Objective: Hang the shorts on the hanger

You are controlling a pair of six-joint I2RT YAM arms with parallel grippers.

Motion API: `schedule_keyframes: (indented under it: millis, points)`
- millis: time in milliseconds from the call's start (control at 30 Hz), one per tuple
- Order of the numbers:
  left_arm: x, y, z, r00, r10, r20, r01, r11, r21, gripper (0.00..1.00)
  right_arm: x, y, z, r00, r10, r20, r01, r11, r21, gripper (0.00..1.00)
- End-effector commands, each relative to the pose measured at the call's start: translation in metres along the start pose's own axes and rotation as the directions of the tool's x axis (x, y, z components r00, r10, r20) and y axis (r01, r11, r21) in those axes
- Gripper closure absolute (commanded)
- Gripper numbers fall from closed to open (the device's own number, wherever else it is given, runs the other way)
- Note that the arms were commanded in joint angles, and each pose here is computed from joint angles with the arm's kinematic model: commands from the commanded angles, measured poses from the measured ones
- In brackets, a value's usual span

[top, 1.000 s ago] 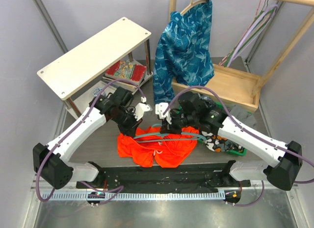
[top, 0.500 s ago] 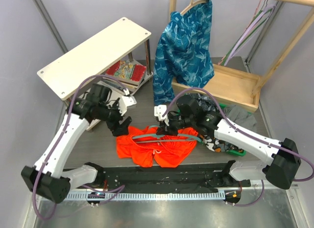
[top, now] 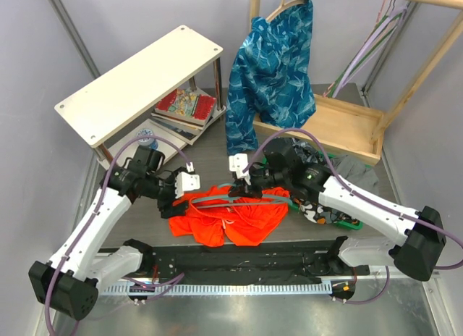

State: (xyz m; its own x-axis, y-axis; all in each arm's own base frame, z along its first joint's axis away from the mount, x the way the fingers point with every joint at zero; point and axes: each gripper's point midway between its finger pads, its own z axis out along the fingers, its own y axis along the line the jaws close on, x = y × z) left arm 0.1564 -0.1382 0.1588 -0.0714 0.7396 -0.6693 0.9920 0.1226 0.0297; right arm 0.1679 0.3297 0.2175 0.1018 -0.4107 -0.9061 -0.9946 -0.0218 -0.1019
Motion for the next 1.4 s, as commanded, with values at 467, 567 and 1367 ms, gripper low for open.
schedule_keyframes:
  millis: [467,567,1367]
  points:
    - [-0.036,0.019,0.019,0.968,-0.241,0.071,0.244,0.969,-0.044,1.0,-0.087,-0.024,-0.028,0.964,-0.139,0.229,0.101,0.98,0.171,0.59]
    - [-0.041,0.028,0.015,0.939,-0.331,0.098,0.339,0.937,-0.082,1.0,-0.077,-0.042,-0.048,0.982,-0.048,0.185,-0.015,0.947,0.322,0.24]
    - [-0.045,0.053,0.021,0.869,-0.488,0.076,0.494,0.862,-0.109,1.0,0.027,0.019,0.003,0.949,-0.225,-0.22,0.304,0.835,0.459,0.09]
